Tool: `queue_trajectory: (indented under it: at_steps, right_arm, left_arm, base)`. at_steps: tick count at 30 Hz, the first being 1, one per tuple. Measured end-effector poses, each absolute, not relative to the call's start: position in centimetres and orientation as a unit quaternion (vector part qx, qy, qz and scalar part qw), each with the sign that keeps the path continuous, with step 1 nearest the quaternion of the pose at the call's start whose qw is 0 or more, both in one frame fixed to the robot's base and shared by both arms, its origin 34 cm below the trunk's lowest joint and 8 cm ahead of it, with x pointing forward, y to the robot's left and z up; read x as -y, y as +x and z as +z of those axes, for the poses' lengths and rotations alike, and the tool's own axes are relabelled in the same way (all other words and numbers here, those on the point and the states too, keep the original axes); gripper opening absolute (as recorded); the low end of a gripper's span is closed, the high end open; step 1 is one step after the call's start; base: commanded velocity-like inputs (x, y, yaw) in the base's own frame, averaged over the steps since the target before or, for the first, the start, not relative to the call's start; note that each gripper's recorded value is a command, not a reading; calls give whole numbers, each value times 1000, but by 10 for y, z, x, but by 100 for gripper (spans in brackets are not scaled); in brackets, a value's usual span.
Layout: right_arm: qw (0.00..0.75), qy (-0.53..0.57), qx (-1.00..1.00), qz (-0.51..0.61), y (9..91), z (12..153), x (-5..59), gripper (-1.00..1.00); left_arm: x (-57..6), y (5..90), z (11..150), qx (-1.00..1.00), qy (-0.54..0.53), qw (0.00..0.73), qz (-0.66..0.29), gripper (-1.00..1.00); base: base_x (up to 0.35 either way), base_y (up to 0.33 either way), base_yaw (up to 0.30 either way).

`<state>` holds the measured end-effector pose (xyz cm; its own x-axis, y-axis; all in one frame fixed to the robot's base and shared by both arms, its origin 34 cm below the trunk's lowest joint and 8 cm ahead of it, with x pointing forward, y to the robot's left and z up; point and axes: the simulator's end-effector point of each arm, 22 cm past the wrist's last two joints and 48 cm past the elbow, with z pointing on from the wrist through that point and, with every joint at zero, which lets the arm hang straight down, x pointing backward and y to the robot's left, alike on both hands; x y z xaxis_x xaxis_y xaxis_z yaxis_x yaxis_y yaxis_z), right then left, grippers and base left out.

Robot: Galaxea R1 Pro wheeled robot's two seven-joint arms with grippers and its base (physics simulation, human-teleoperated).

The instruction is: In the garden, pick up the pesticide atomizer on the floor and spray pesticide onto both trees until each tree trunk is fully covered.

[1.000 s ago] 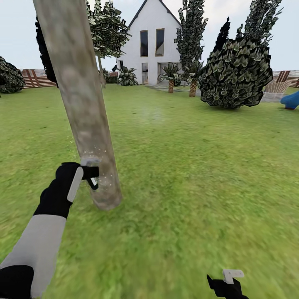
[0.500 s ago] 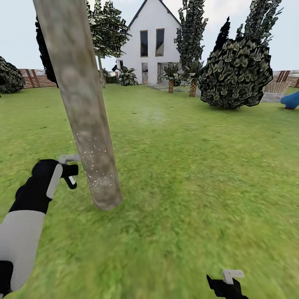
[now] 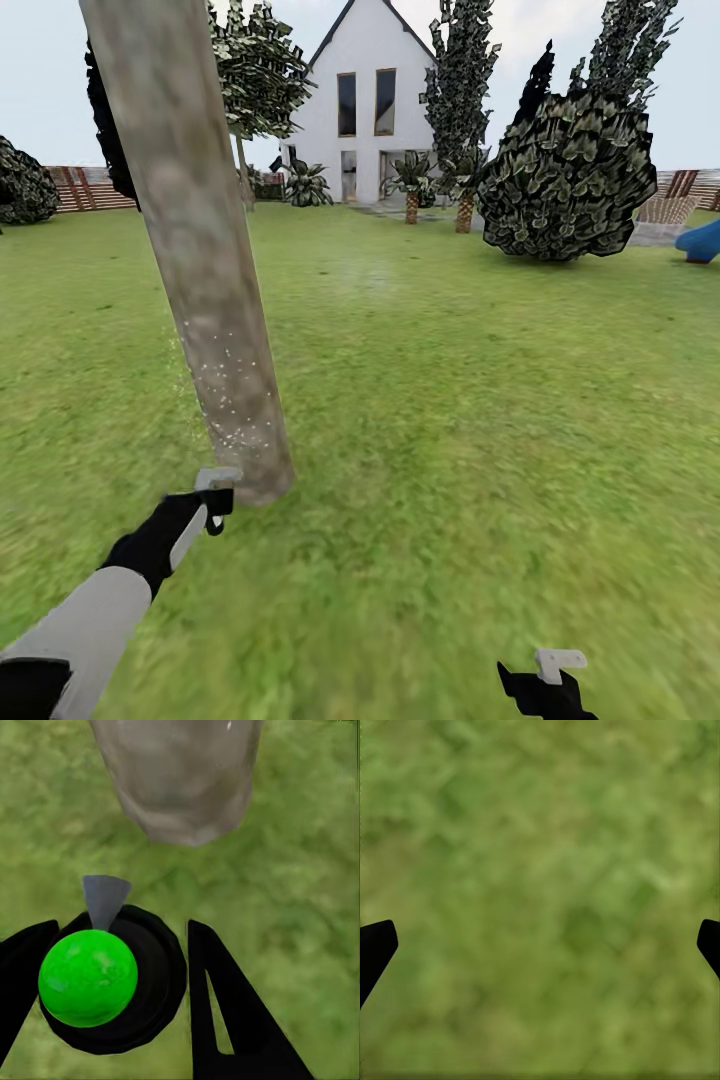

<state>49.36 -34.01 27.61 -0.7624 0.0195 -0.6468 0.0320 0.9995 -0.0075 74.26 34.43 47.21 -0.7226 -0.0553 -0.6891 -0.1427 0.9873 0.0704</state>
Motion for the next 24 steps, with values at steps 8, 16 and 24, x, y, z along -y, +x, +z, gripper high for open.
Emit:
queue_trajectory:
  at_steps: [8,16,24]
  right_arm:
    - [345,15,-939,-9,494,276,340,100]
    - [345,15,-939,-10,494,276,340,100]
    - [345,15,-939,-10,494,276,341,100]
  left_arm:
    - [-308,711,429,-934,-47,351,38,-100]
    - [-308,704,420,-938,-47,341,41,-100]
    - [-307,704,421,-938,-47,342,40,-100]
  base:
    - [32,-95,105]
    - [173,-236,55]
    - [233,-201,186]
